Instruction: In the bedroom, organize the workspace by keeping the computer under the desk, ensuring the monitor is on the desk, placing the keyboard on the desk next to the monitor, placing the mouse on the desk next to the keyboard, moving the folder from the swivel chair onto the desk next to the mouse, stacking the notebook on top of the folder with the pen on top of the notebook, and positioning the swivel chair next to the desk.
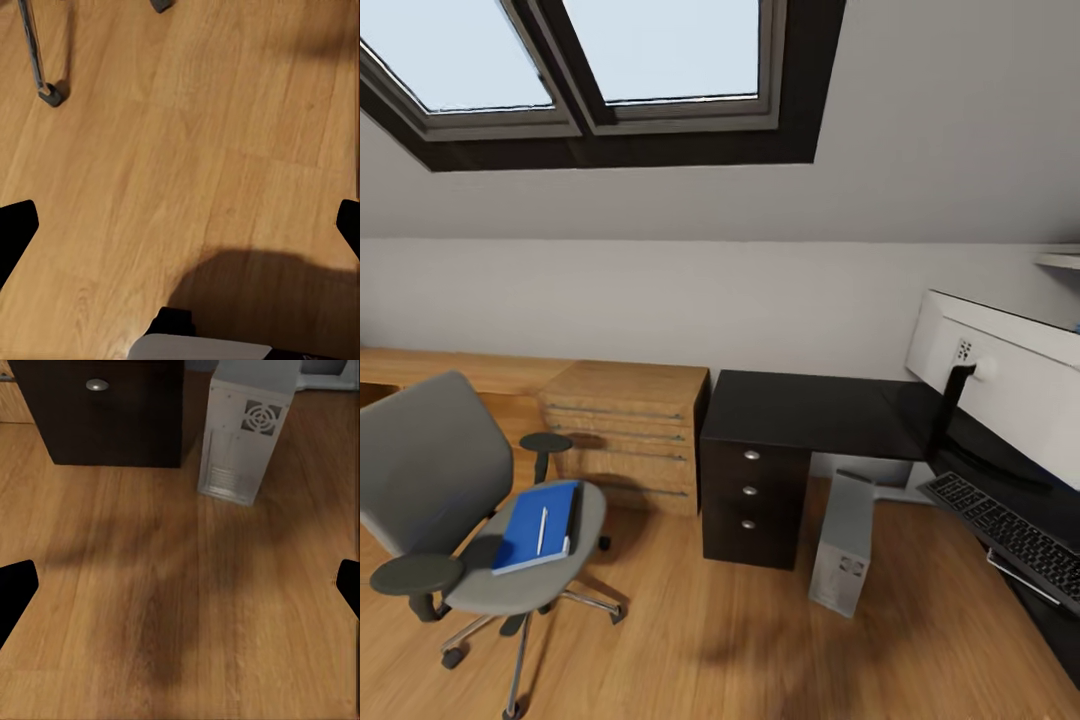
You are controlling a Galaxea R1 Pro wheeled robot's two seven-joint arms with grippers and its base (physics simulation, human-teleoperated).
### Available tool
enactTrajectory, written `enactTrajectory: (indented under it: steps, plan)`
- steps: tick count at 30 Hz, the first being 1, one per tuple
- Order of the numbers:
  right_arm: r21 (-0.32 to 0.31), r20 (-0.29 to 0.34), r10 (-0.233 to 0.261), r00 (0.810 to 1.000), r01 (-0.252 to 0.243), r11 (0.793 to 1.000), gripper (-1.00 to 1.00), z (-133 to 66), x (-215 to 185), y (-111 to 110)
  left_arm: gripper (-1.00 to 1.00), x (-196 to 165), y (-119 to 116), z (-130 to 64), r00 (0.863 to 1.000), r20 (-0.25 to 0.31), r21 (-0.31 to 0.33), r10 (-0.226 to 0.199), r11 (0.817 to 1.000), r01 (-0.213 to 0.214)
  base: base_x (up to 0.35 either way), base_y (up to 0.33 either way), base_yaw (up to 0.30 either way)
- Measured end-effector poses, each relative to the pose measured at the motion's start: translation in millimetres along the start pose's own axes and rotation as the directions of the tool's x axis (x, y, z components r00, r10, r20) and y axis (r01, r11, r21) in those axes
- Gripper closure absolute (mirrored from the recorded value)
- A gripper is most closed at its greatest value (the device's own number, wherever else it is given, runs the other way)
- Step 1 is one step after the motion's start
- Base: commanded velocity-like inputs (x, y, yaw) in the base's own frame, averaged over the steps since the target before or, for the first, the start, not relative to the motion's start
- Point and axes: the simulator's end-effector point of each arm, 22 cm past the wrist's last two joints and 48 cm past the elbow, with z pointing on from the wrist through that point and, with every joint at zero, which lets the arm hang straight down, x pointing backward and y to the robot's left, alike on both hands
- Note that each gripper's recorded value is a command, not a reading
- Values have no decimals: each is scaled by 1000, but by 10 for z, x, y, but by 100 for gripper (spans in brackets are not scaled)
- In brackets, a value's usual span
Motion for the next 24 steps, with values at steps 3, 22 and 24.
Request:
enactTrajectory:
  steps: [3, 22, 24]
  plan:
    - [0, 1, 0, 1000, 0, 1000, -100, -25, -40, 0, -100, -27, 7, -37, 1000, 1, 0, 0, 1000, 0, 0, 0, -255]
    - [-79, 4, -7, 1000, 7, 997, -100, -149, -204, 160, -100, -142, 53, -201, 1000, 7, -2, -3, 1000, 3, 0, 0, -215]
    - [-78, 0, -6, 1000, 6, 997, -100, -152, -191, 156, -100, -142, 53, -201, 1000, 7, -2, -3, 1000, 3, 0, 0, -18]
